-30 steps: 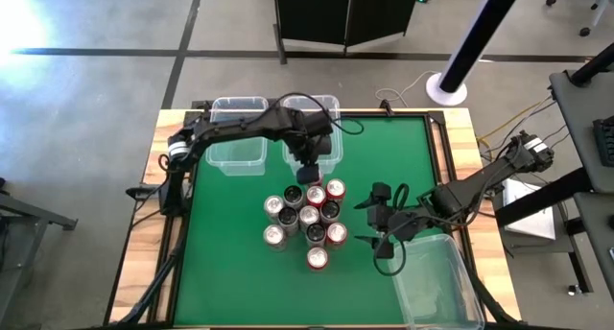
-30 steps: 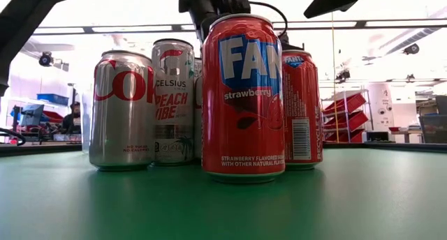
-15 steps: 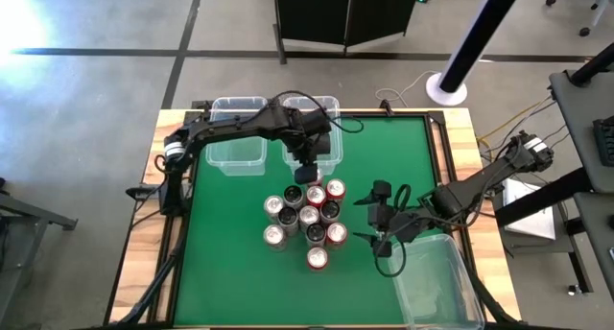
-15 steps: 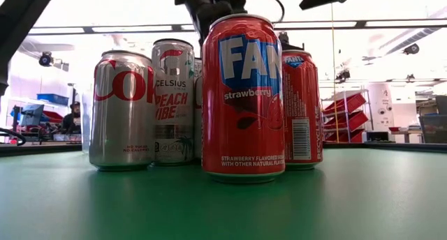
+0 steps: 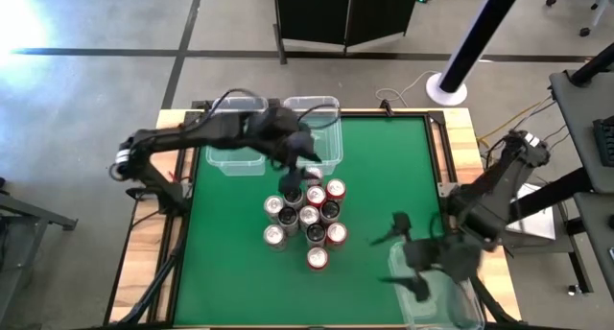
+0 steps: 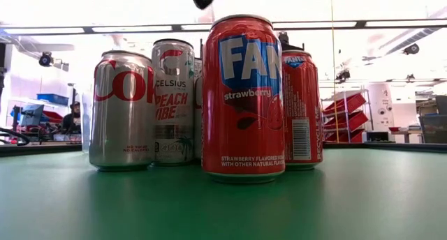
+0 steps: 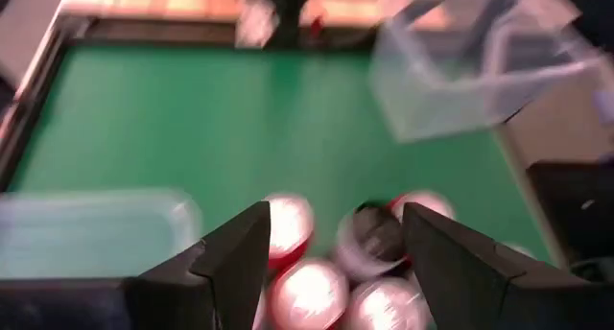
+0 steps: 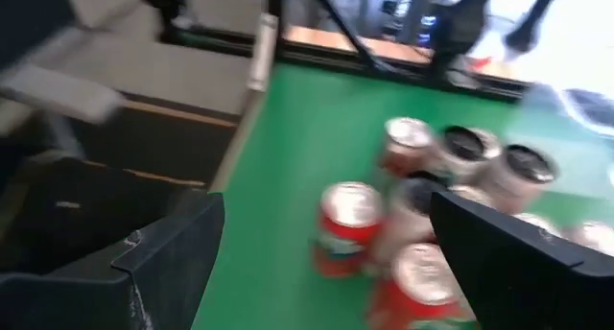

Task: Sort soda cans
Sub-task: Move the bottom transparent bin to the top right of the table

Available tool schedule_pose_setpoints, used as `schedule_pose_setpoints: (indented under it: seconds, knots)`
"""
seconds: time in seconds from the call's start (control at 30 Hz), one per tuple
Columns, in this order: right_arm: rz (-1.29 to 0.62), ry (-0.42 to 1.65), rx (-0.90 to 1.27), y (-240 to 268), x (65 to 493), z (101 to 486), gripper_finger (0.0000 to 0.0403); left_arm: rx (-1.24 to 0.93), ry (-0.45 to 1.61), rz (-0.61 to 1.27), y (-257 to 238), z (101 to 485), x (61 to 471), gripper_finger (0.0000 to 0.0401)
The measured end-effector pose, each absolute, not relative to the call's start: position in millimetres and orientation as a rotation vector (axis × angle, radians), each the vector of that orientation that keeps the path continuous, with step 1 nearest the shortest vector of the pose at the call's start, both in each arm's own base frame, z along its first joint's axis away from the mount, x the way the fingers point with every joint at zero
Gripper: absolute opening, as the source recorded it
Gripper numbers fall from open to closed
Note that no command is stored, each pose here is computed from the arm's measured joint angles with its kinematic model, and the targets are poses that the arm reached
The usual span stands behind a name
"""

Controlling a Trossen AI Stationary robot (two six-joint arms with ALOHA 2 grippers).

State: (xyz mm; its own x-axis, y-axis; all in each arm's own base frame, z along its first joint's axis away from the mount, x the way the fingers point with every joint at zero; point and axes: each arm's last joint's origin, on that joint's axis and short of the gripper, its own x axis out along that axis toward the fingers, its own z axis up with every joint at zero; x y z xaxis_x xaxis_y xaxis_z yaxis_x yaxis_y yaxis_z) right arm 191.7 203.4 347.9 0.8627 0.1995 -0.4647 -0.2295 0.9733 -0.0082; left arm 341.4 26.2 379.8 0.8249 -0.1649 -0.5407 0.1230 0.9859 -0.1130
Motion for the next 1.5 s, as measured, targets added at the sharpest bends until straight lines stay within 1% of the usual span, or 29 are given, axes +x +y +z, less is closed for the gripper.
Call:
schedule_pose_setpoints:
  seconds: [0.07,0.17,0.23,0.33,0.5,0.67,0.8,0.97,1.07,1.17,1.27,1.3,1.37,1.43,1.5]
  knots:
    - [0.270,0.536,0.012,213.2,176.8,348.7,0.0364,-0.066,0.499,-0.169,6.3,372.9,335.0,0.0221]
    - [0.337,0.708,0.205,224.9,152.9,344.4,0.0364,-0.053,0.402,-0.161,-22.2,357.2,326.4,0.0221]
    - [0.324,0.793,0.283,232.9,137.6,337.4,0.0364,-0.052,0.348,-0.140,-36.5,349.4,320.5,0.0221]
    - [0.303,0.860,0.327,248.1,122.9,324.6,0.0364,-0.069,0.301,-0.106,-51.1,338.3,312.9,0.0221]
    - [0.259,0.999,0.324,281.2,118.4,289.4,0.0364,-0.104,0.244,-0.143,-69.2,321.6,307.0,0.0221]
    - [0.218,1.245,0.350,311.0,124.7,264.6,0.0364,-0.099,0.228,-0.161,-75.8,313.3,307.6,0.0221]
    - [0.172,1.362,0.368,326.4,130.0,265.7,0.0364,-0.086,0.238,-0.151,-75.9,309.3,310.2,0.0221]
    - [0.157,1.359,0.436,341.0,134.1,274.1,0.0364,-0.058,0.231,-0.152,-75.9,309.8,310.3,0.0221]
    - [0.064,1.393,0.434,344.5,133.4,258.6,0.0364,-0.049,0.232,-0.152,-76.6,309.4,310.1,0.0221]
    - [-0.039,1.489,0.378,345.5,132.3,237.8,0.0363,-0.039,0.244,-0.155,-77.3,305.4,309.3,0.0221]
    - [-0.166,1.580,0.308,337.8,134.4,224.7,0.0361,-0.002,0.282,-0.162,-78.1,299.0,306.2,0.0221]
    - [-0.196,1.592,0.279,334.9,134.8,222.6,0.0357,0.008,0.291,-0.164,-78.1,297.8,305.3,0.0221]
    - [-0.190,1.597,0.233,332.2,137.8,220.6,0.0338,0.018,0.293,-0.166,-78.1,297.6,304.4,0.0221]
    - [-0.166,1.579,0.202,330.5,140.3,221.5,0.0307,0.024,0.288,-0.167,-78.1,298.1,304.3,0.0221]
    - [-0.148,1.576,0.184,326.8,145.3,223.7,0.0267,0.039,0.285,-0.171,-78.9,298.3,304.1,0.0221]
